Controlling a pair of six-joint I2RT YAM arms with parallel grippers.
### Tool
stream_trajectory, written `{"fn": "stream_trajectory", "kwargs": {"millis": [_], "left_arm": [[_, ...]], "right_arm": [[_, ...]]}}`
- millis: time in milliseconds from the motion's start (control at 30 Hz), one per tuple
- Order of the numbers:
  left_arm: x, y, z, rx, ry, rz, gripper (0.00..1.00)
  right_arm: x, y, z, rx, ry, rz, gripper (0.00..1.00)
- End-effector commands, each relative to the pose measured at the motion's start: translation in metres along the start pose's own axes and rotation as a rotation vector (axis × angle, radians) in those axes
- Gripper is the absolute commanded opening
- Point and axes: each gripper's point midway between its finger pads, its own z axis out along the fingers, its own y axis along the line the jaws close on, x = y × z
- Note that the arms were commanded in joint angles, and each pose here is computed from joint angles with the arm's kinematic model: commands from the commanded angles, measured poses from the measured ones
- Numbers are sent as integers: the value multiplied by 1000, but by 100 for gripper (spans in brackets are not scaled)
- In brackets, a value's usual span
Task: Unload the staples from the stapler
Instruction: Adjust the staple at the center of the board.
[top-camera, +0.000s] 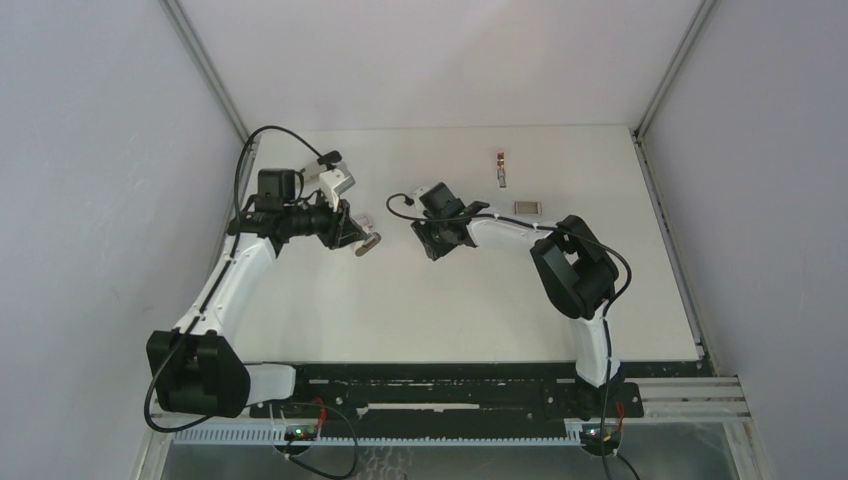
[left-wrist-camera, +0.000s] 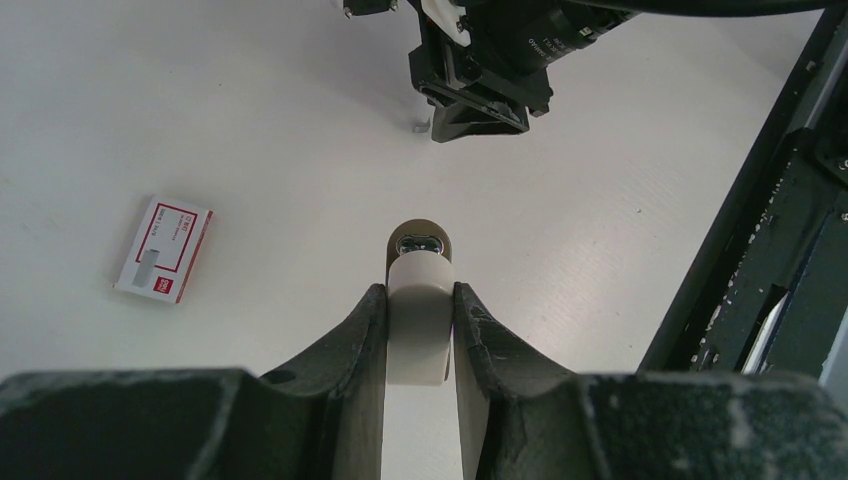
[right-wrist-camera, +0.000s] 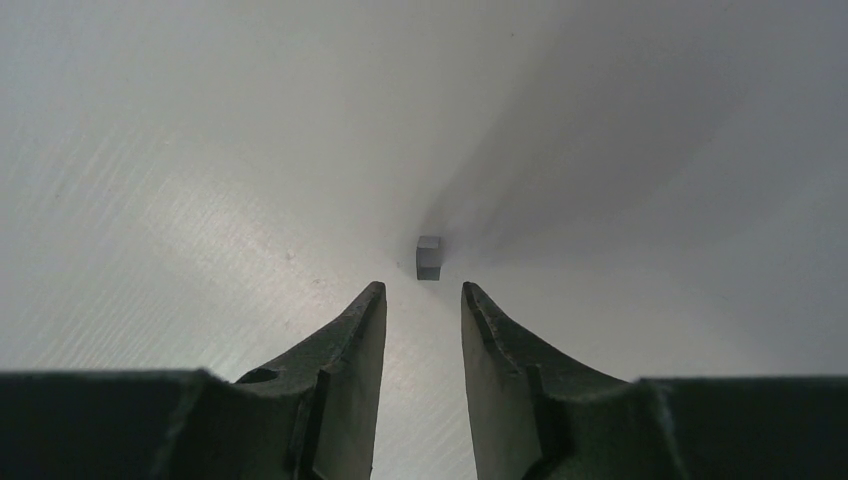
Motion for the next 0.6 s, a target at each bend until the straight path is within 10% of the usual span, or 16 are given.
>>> {"fn": "stream_trajectory", "kwargs": {"millis": [0, 567], "left_arm": [[-2, -3, 1, 25, -33, 1, 0], [-2, -2, 2, 31, -35, -2, 0]], "right_arm": [[-22, 2, -4, 8, -50, -16, 32], [-20, -1, 2, 16, -38, -10, 29]]}}
